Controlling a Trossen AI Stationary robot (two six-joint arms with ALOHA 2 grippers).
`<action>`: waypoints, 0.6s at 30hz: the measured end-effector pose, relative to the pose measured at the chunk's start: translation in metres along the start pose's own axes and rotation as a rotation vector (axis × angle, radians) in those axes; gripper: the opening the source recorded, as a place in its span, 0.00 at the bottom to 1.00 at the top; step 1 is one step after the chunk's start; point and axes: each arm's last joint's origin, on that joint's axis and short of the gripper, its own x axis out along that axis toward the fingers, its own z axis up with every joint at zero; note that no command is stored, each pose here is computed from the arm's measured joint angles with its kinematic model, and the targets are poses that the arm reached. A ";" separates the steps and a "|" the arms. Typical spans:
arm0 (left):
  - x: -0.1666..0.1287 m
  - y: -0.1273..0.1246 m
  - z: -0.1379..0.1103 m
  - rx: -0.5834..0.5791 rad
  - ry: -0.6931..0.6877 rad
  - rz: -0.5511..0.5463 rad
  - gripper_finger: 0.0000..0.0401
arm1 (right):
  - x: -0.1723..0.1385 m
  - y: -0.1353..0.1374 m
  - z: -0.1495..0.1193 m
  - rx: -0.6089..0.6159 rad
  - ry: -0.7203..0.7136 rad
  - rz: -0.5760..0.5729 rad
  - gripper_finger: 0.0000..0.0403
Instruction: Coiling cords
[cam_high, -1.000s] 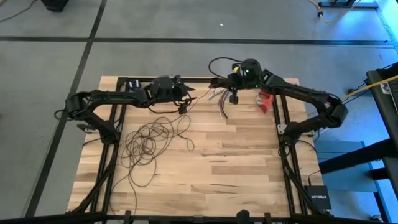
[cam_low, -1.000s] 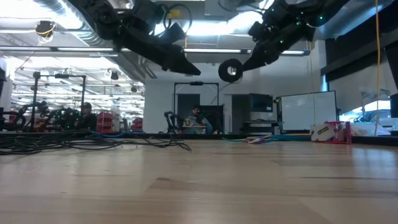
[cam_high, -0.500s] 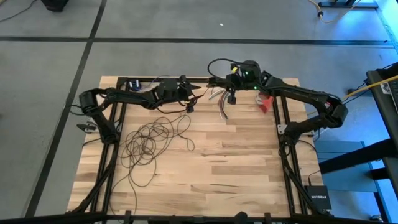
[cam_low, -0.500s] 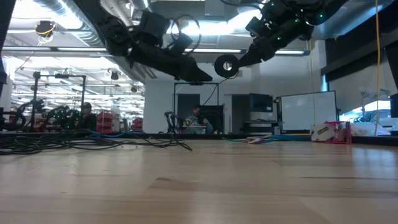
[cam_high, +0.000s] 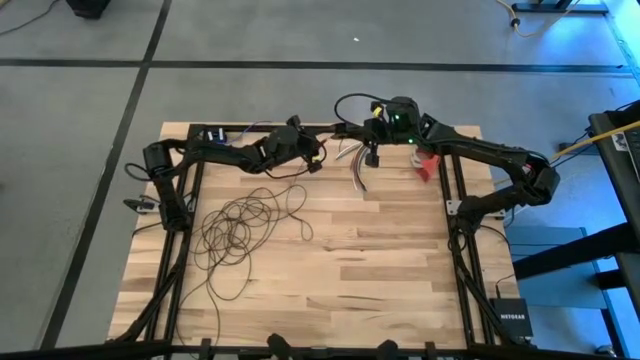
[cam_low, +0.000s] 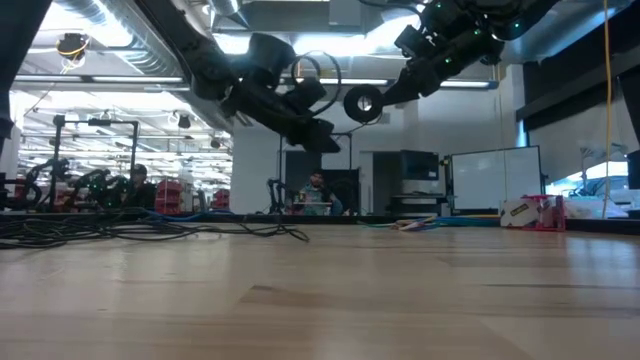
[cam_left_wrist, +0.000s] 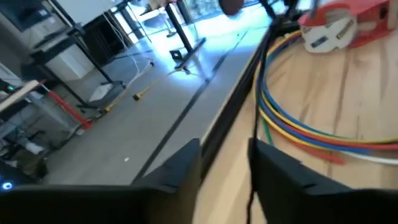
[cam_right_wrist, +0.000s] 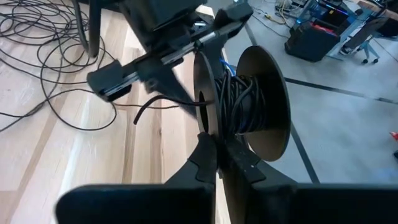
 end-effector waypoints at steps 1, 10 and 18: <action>-0.001 0.001 0.001 0.001 0.003 0.001 0.24 | 0.000 0.000 0.000 0.000 0.000 0.000 0.02; -0.027 0.003 0.023 0.103 0.025 -0.044 0.02 | 0.000 0.003 -0.006 -0.002 0.059 0.022 0.02; -0.067 -0.005 0.057 0.263 -0.059 -0.102 0.01 | 0.003 0.006 -0.009 0.008 0.071 0.081 0.02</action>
